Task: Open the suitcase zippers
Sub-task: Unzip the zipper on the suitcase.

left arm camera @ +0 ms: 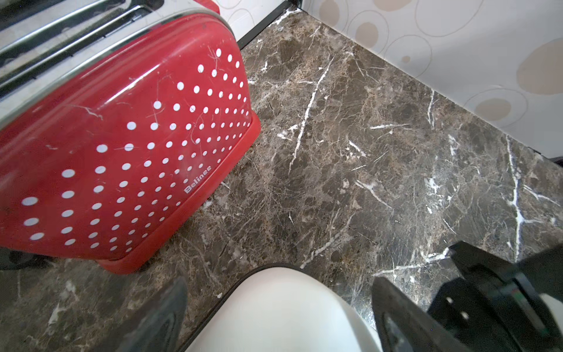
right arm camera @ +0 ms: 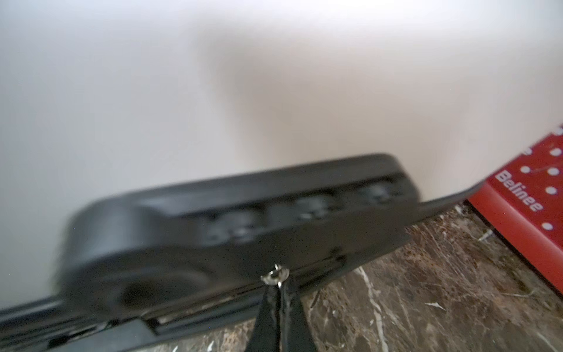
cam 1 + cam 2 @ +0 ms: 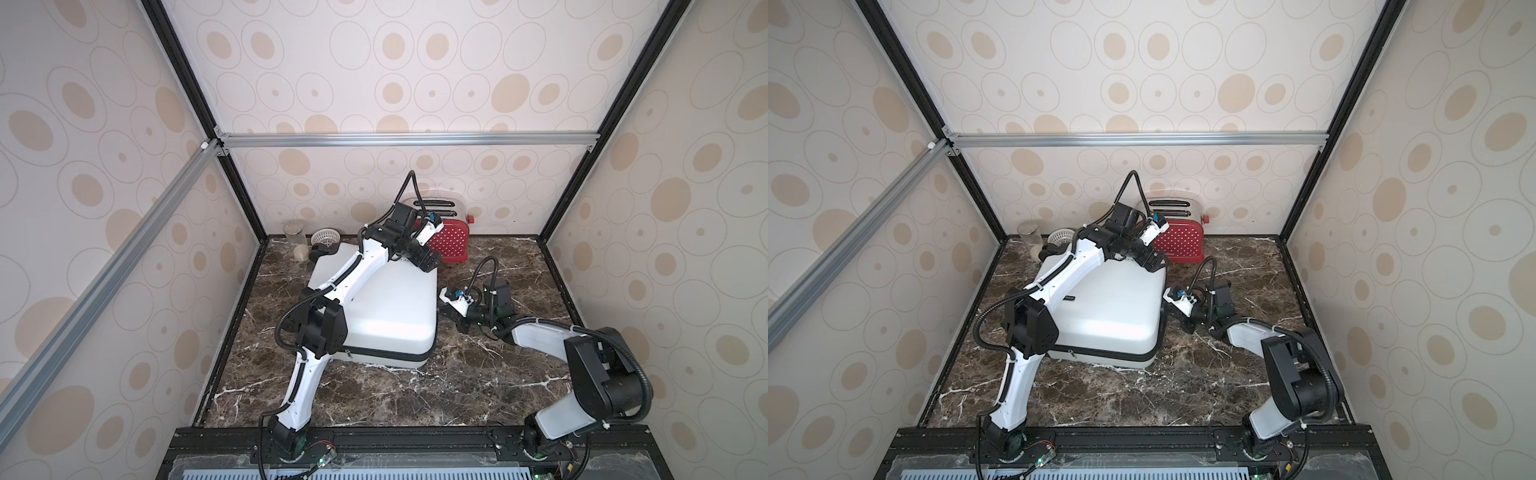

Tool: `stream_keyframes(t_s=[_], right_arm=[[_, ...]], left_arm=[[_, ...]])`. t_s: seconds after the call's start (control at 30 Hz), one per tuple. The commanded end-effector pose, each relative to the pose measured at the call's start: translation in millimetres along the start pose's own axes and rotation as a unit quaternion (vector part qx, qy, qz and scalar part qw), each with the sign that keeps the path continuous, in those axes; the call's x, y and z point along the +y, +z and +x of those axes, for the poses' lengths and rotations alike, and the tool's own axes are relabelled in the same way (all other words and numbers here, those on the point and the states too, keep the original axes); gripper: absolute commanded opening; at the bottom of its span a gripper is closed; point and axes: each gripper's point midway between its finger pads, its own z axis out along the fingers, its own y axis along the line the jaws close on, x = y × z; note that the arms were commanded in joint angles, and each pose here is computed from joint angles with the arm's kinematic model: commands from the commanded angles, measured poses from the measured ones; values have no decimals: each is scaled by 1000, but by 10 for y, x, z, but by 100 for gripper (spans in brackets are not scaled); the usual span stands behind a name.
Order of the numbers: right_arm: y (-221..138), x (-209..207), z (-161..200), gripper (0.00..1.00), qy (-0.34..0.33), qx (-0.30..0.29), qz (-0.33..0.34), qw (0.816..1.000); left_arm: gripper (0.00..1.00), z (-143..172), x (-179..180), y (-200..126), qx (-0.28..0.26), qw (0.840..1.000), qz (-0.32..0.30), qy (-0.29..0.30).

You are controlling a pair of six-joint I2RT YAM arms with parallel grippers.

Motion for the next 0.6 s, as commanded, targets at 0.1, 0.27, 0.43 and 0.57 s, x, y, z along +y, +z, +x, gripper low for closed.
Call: stream_keyframes(t_s=[0.1, 0.27, 0.43, 0.57], right_arm=[[55, -837, -552, 0, 38, -99, 91, 990], [231, -1159, -643, 0, 61, -106, 97, 988], [401, -1414, -712, 0, 58, -99, 98, 989], [511, -1516, -742, 0, 50, -98, 88, 990]], left_arm=[[94, 596, -234, 129, 97, 993, 54, -30], [94, 611, -250, 143, 96, 993, 59, -29], [94, 577, -277, 135, 89, 994, 62, -25], [93, 568, -314, 158, 86, 994, 66, -25]])
